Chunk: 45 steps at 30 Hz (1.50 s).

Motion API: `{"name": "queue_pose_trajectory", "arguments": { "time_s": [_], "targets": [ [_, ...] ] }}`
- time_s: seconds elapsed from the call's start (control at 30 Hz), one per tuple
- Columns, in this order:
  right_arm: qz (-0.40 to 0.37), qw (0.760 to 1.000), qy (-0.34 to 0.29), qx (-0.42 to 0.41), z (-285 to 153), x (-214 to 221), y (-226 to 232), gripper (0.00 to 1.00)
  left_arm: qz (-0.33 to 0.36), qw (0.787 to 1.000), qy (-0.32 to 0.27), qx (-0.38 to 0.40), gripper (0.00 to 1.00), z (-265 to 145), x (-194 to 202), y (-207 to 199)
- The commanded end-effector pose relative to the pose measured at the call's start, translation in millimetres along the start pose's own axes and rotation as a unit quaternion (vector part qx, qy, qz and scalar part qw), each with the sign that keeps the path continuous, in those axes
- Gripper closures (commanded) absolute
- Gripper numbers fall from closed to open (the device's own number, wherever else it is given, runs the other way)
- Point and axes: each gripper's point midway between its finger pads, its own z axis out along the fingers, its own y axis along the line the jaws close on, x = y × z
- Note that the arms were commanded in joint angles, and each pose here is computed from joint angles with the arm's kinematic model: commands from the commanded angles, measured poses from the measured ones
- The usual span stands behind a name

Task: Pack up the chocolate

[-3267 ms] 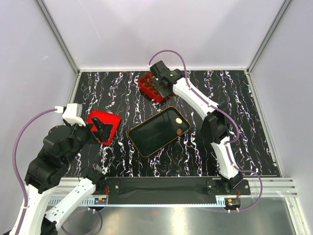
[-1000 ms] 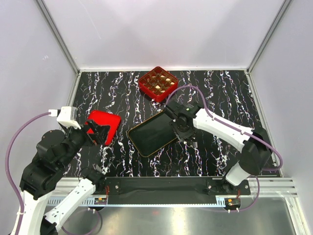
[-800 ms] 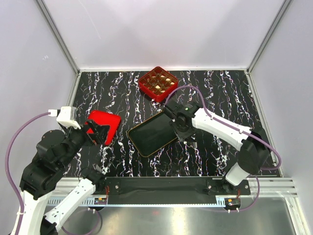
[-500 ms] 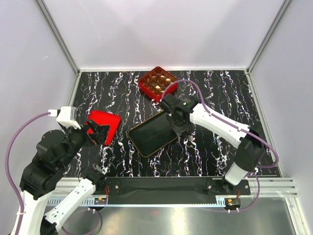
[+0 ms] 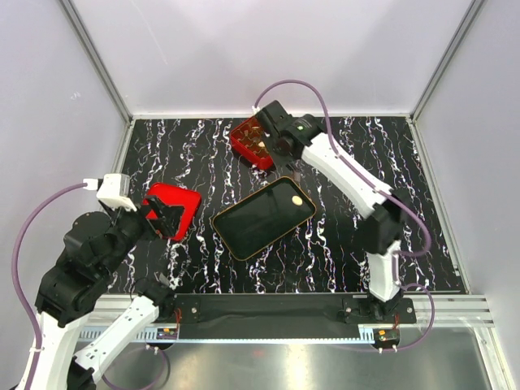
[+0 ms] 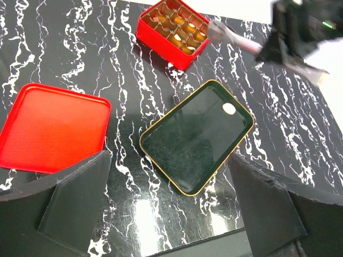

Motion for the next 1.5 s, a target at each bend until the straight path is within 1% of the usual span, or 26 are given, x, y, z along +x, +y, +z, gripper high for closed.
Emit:
{"name": "queue_pose_trajectory", "arguments": {
  "time_s": [0.0, 0.17, 0.27, 0.47, 0.7, 1.0, 1.27, 1.33, 1.4, 1.43, 1.47],
  "targets": [
    [-0.026, 0.999, -0.019, 0.027, 33.3, -28.0, -11.7, 0.62, 0.0, 1.0, -0.019, 0.003, 0.01, 7.6, -12.0, -4.5],
    [-0.032, 0.998, -0.039, 0.026, 57.2, -45.8, -8.8, 0.62, 0.001, 1.0, -0.023, 0.0, 0.01, 7.5, -14.3, -3.5],
    [-0.027, 0.998, -0.043, 0.021, 65.9, -48.4, -7.0, 0.62, 0.002, 1.0, -0.019, 0.001, 0.01, 9.5, -11.9, -3.7],
    [-0.023, 0.999, -0.024, 0.002, 82.1, -36.2, 1.8, 0.6, 0.002, 1.0, -0.021, 0.0, 0.01, 9.5, -12.1, -3.1],
    [-0.026, 1.0, -0.011, 0.0, 92.7, -27.3, 6.2, 0.59, 0.005, 1.0, -0.015, -0.002, 0.01, 12.0, -9.9, -2.5],
    [-0.028, 1.0, -0.011, 0.006, 87.7, -27.3, 2.3, 0.55, 0.005, 1.0, -0.015, -0.002, 0.01, 13.2, -10.1, -2.8],
    [-0.032, 0.999, -0.013, 0.019, 81.7, -30.1, -4.2, 0.54, 0.003, 1.0, -0.02, -0.001, 0.01, 9.3, -12.4, -2.8],
    [-0.028, 0.999, -0.002, 0.029, 74.4, -26.7, -9.3, 0.54, 0.004, 1.0, -0.024, -0.001, 0.01, 7.2, -14.5, -3.0],
    [-0.017, 0.999, -0.007, 0.038, 57.7, -32.9, -17.1, 0.54, 0.004, 1.0, -0.022, -0.002, 0.01, 6.6, -14.6, -2.6],
    [-0.016, 0.999, 0.006, 0.036, 49.7, -26.2, -18.9, 0.54, 0.004, 1.0, -0.025, -0.001, 0.01, 5.3, -16.3, -3.1],
    [-0.002, 0.999, 0.004, 0.033, 36.0, -24.9, -21.1, 0.54, 0.004, 1.0, -0.023, -0.002, 0.01, 4.9, -15.9, -2.5]
  ]
}}
